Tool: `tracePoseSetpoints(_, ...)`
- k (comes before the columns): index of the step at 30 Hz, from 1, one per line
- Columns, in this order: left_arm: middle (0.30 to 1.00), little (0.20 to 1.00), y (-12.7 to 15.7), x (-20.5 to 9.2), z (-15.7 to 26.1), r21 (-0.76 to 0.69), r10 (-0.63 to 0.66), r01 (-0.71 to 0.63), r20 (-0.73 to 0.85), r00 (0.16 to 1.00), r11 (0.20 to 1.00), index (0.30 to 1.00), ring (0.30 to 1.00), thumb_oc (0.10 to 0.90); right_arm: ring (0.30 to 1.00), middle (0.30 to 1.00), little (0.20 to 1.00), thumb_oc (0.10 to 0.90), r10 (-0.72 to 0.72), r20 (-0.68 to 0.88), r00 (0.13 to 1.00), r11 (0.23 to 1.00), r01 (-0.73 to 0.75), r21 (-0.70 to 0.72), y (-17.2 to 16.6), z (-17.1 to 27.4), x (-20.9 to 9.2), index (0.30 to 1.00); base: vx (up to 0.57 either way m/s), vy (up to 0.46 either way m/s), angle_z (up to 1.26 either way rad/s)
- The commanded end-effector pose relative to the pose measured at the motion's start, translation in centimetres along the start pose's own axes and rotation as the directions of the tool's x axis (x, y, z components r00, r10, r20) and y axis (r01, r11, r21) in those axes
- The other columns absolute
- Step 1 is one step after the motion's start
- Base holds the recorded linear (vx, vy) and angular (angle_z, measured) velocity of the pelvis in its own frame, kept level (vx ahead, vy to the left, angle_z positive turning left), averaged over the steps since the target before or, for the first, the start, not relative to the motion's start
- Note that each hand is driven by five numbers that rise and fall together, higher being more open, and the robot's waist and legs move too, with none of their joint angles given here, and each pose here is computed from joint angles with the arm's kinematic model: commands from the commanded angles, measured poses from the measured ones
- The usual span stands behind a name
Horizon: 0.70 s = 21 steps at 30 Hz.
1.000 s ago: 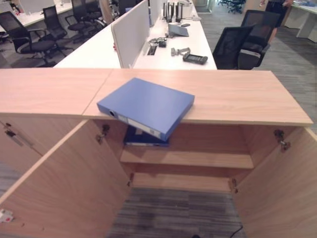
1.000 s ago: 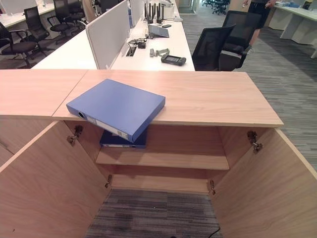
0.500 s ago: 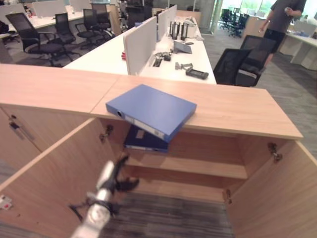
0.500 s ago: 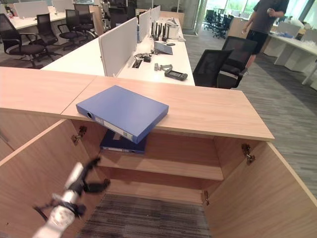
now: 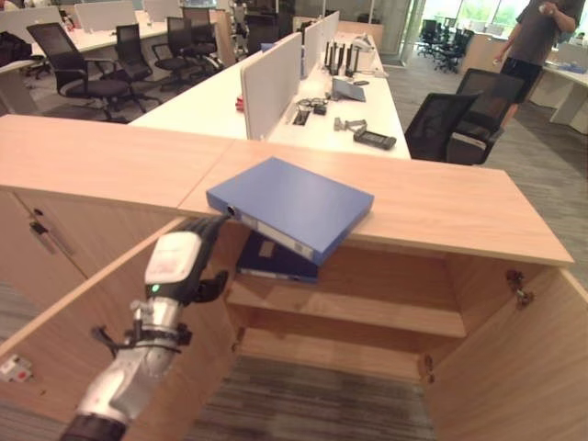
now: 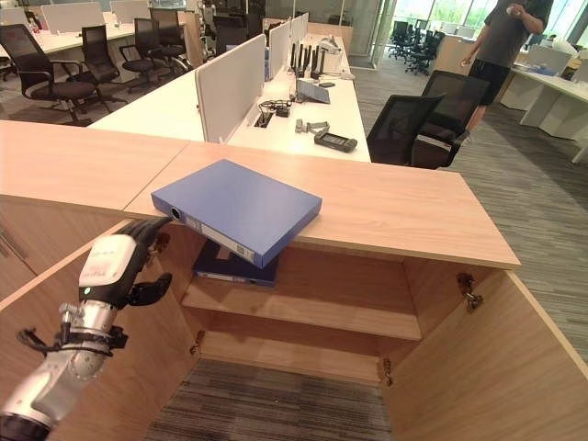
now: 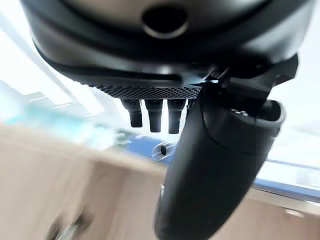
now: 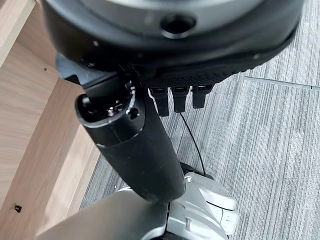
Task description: Put the empty folder in the office cabinet
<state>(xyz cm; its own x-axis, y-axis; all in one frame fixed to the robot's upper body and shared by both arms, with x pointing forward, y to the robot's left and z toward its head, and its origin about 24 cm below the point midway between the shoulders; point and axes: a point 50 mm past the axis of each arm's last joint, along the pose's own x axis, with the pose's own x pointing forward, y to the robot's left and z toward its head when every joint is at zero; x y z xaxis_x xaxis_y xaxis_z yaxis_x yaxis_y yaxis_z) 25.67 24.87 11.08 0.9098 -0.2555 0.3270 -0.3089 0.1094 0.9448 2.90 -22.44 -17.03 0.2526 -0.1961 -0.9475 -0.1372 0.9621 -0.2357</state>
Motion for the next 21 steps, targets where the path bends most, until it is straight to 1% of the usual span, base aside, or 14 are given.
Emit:
tracePoseSetpoints(1, 0.9, 0.9, 7.6, 5.7, 2.4, 0.139, 0.283, -0.329, 0.275, 0.919, 0.934, 0.9, 0.9, 0.8, 0.9, 0.9, 0.9, 0.8, 0.023, 0.105, 0.994, 0.995, -0.012, -0.101, -0.6, 3.1, 0.4, 0.9, -0.02, 0.002, -0.09)
tracePoseSetpoints(7, 0.9, 0.9, 8.4, 6.7, 3.2, 0.22, 0.234, -0.331, 0.376, 0.897, 0.918, 0.9, 0.9, 0.8, 0.9, 0.9, 0.9, 0.8, 0.023, 0.124, 0.992, 0.994, -0.009, -0.112, -1.0, 3.4, 0.4, 0.9, 0.01, -0.001, -0.08)
tracePoseSetpoints(10, 0.9, 0.9, 8.7, 7.0, 3.8, 0.264, 0.176, -0.313, 0.437, 0.882, 0.912, 0.9, 0.9, 0.8, 0.9, 0.9, 0.9, 0.8, 0.022, 0.147, 0.989, 0.992, -0.003, -0.124, -1.5, 3.7, 0.3, 0.9, 0.0, -0.008, -0.14)
tracePoseSetpoints(14, 0.9, 0.9, 8.4, 7.4, 4.0, 0.276, 0.137, -0.287, 0.457, 0.879, 0.917, 0.9, 0.9, 0.8, 0.9, 0.9, 0.9, 0.8, 0.018, 0.149, 0.989, 0.992, 0.002, -0.128, -1.8, 3.7, 0.3, 0.9, 0.0, -0.005, -0.09)
tracePoseSetpoints(19, 0.9, 0.9, 8.0, 7.6, 3.8, 0.264, 0.134, -0.268, 0.435, 0.89, 0.927, 0.9, 0.9, 0.8, 0.9, 0.9, 0.9, 0.8, 0.014, 0.15, 0.989, 0.992, 0.005, -0.125, -1.8, 3.8, 0.3, 0.9, 0.0, -0.006, -0.1)
tracePoseSetpoints(21, 0.9, 0.9, 7.6, 7.7, 3.8, 0.234, 0.142, -0.258, 0.417, 0.898, 0.937, 0.9, 0.9, 0.8, 0.9, 0.9, 0.9, 0.8, 0.015, 0.142, 0.99, 0.992, 0.002, -0.122, -1.6, 3.6, 0.3, 0.9, 0.0, 0.001, -0.02)
